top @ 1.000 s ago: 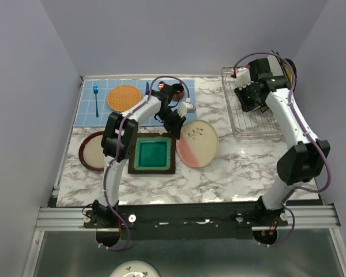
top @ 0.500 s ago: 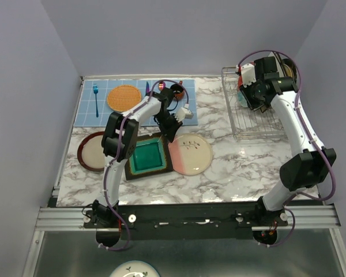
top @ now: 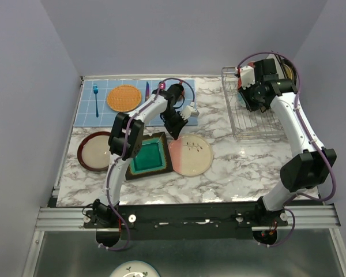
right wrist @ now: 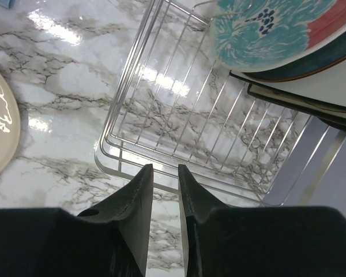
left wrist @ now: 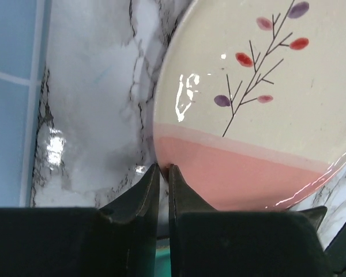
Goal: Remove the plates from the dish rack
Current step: Place the plate at the center of the board.
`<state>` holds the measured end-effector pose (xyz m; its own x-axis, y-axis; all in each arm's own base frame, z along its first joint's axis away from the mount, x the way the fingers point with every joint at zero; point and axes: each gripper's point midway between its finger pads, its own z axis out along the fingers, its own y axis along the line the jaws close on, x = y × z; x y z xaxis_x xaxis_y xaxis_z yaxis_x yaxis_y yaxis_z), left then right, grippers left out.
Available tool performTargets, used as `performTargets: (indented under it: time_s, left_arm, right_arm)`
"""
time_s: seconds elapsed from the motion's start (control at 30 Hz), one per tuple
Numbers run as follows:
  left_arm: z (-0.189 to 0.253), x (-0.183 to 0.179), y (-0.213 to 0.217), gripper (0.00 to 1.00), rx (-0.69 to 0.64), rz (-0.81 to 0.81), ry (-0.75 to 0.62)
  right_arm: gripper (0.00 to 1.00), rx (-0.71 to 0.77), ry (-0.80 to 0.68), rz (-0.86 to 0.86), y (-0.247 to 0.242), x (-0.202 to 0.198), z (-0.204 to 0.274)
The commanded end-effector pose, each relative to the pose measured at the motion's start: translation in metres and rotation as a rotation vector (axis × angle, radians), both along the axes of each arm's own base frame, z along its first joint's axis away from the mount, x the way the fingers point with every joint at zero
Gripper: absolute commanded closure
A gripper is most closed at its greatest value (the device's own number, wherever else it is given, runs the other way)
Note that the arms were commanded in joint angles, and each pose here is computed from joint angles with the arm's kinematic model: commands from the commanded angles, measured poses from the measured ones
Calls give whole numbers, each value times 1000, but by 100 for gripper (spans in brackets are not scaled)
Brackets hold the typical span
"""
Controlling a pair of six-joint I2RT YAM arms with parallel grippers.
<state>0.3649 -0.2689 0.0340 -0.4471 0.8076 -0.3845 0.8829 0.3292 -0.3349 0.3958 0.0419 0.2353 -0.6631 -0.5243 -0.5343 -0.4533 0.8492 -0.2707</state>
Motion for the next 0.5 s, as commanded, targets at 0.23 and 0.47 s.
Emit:
performTargets:
  time_s: [0.23,0.47]
  left_arm:
    - [-6,15,-55,100,-38,-19,-50]
    - [-3,19,-73,100,-71,-5,-69]
  right_arm:
    - [69,43,-16,66,10,-17,-7]
    - [69,80,-26,89,17,-26,-11]
